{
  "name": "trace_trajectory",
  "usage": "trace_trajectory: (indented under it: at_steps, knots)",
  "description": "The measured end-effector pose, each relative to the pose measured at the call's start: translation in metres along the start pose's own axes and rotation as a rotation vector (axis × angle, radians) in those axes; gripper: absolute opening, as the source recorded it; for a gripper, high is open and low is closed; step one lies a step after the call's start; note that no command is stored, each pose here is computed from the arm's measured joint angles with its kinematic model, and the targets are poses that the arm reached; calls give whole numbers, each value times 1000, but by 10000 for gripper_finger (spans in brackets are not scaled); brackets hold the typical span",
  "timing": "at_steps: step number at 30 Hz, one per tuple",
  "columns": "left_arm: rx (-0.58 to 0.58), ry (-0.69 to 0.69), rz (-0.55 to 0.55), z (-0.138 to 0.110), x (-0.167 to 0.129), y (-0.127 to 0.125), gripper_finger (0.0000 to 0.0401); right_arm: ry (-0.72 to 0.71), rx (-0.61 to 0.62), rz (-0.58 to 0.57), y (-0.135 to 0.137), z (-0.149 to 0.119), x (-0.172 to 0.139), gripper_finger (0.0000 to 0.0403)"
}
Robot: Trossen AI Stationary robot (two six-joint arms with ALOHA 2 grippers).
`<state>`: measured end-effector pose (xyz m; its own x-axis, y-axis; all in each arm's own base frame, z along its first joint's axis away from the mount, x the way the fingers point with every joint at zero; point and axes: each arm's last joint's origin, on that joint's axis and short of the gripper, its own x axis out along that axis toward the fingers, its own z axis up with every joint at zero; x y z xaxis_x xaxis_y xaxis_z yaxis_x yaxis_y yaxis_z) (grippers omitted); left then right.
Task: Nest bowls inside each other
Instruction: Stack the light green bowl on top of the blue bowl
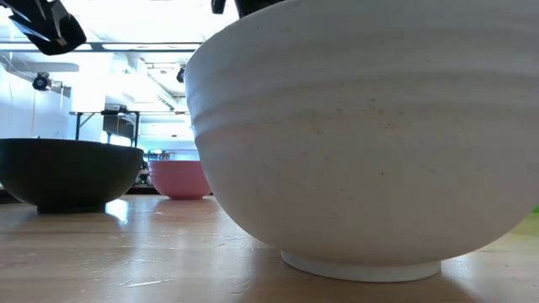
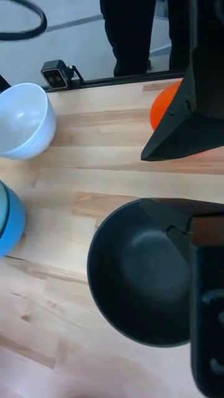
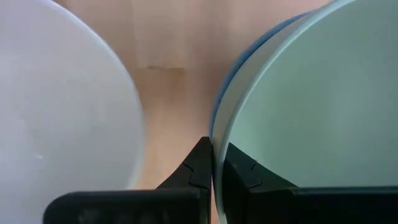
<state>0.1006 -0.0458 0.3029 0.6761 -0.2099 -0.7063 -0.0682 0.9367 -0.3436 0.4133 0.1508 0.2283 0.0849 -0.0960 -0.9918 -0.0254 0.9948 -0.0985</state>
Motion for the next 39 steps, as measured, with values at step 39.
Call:
trace_trajectory:
  at_steps: [39]
  knots:
    - [-5, 2, 1, 1, 2, -1, 90, -53, 119, 48, -12, -3, -29, 9]
